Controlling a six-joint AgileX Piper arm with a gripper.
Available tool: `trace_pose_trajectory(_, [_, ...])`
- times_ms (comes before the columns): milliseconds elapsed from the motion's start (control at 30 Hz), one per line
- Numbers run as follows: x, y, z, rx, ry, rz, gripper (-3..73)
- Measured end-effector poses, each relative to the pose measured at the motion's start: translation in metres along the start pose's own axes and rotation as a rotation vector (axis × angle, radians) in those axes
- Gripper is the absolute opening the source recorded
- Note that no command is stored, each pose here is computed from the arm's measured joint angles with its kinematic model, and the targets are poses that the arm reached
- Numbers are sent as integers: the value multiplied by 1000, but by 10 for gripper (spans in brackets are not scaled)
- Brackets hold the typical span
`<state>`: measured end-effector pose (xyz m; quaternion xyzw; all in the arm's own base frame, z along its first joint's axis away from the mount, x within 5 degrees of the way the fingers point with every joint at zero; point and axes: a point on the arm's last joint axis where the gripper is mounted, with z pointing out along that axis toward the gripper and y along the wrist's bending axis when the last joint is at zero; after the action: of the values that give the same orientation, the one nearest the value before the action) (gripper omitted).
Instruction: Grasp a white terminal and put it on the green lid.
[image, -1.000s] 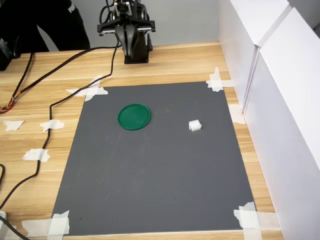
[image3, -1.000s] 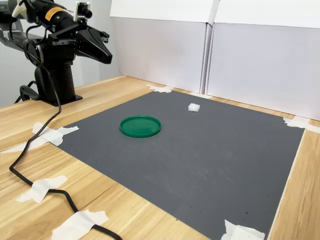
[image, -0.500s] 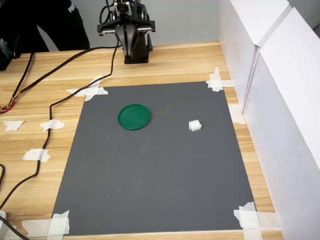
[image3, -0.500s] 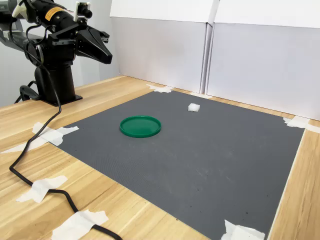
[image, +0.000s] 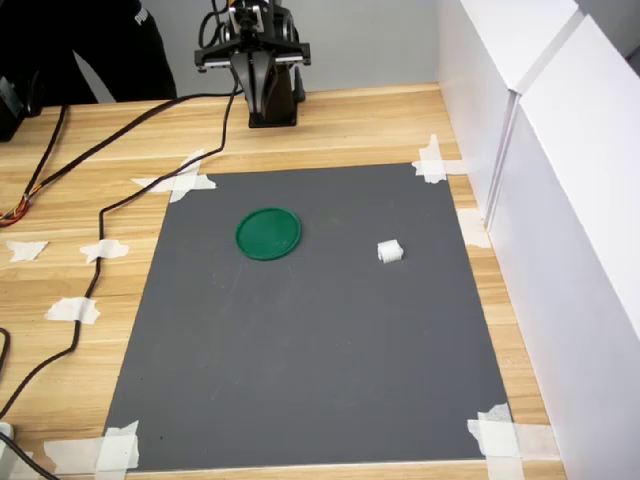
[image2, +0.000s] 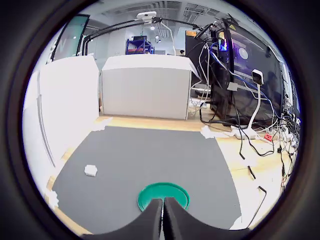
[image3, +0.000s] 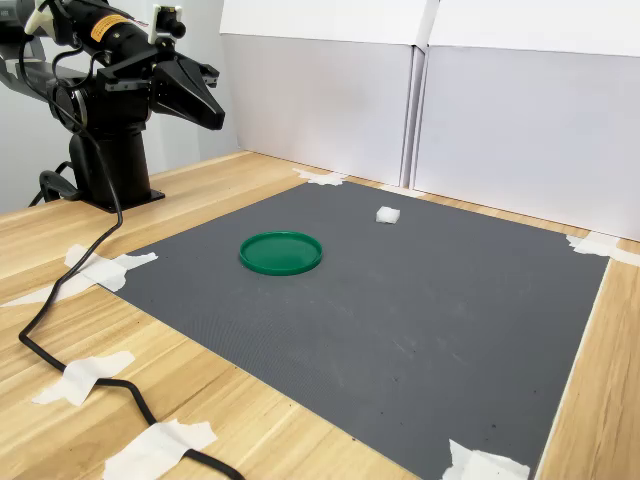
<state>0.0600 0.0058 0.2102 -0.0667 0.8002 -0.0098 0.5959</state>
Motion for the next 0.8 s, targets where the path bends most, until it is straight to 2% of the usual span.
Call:
trace_pose_trajectory(200, [-20, -1, 5, -33, 122, -68, -16])
trace_pose_trajectory(400, [-52, -4, 10, -75, 239, -81, -16])
trace_pose_trajectory(633, [-95, -8, 21, -99, 292, -97, -16])
trace_pose_trajectory(800, [-119, -9, 40, -184, 408, -191, -16])
